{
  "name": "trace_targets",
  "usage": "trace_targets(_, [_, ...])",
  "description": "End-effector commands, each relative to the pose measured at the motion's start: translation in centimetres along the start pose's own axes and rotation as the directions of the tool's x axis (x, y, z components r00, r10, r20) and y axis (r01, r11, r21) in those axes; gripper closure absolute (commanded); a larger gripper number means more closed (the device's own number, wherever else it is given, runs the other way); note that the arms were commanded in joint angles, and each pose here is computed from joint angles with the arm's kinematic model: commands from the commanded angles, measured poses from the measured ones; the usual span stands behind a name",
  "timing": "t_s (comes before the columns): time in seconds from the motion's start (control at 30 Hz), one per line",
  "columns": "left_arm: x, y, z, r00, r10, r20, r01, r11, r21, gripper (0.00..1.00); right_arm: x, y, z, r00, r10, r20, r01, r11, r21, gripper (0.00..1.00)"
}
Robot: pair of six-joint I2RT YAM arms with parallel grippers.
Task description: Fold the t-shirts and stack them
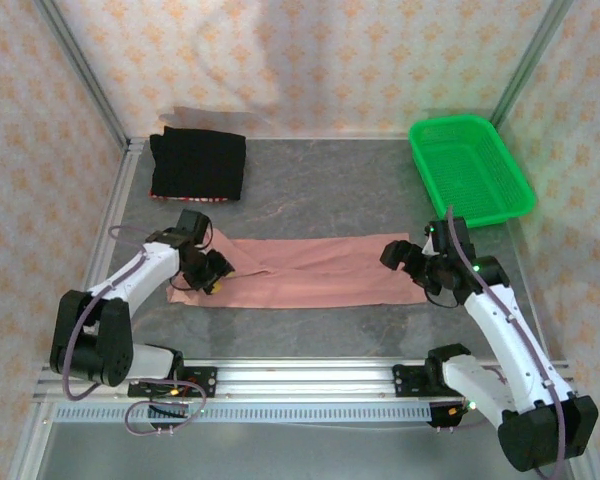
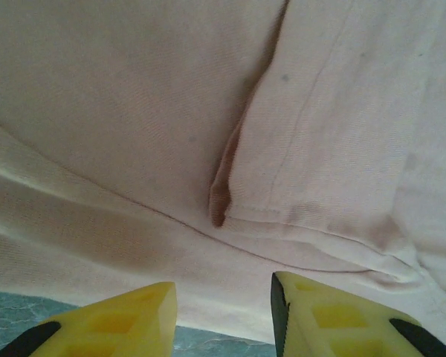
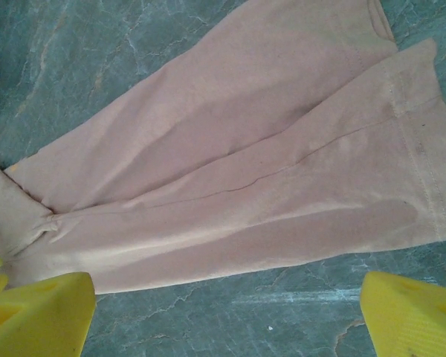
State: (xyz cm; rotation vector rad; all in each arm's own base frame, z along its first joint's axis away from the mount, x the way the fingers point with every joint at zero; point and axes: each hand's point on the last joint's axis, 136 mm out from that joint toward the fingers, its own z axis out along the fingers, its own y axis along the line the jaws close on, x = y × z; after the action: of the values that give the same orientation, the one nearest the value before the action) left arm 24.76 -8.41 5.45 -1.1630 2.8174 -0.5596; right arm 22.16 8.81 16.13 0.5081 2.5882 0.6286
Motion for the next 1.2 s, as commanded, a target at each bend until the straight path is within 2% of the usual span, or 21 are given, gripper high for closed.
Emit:
trace_targets(0.0, [-0.7, 0.0, 0.6, 0.999, -0.016, 0.037, 0.016, 1.000, -0.007, 0.63, -0.8, 1.3, -1.1, 0.998, -0.041, 0.043, 0.043, 0.998, -0.041, 0.08])
trace_targets(0.33, [-2.4, -0.9, 1.7, 0.998, -0.011, 0.066, 0.012, 1.000, -0.027, 0.69, -0.6, 1.6, -1.2, 0.998, -0.043, 0.043, 0.046, 0.997, -0.063, 0.07])
trace_targets(0.73, [-3.4, -3.2, 1.2, 0.996, 0.040, 0.083, -0.038, 0.999, -0.025, 0.98, -0.8, 1.8, -1.0, 0.998, -0.043, 0.051, 0.047, 0.996, -0.080, 0.06])
trace_targets(1.17, [-5.8, -7.4, 0.9, 0.990, 0.101, 0.101, -0.101, 0.995, 0.002, 1.00, -0.4, 1.5, -0.3, 0.999, -0.034, 0.034, 0.037, 0.996, -0.080, 0.04])
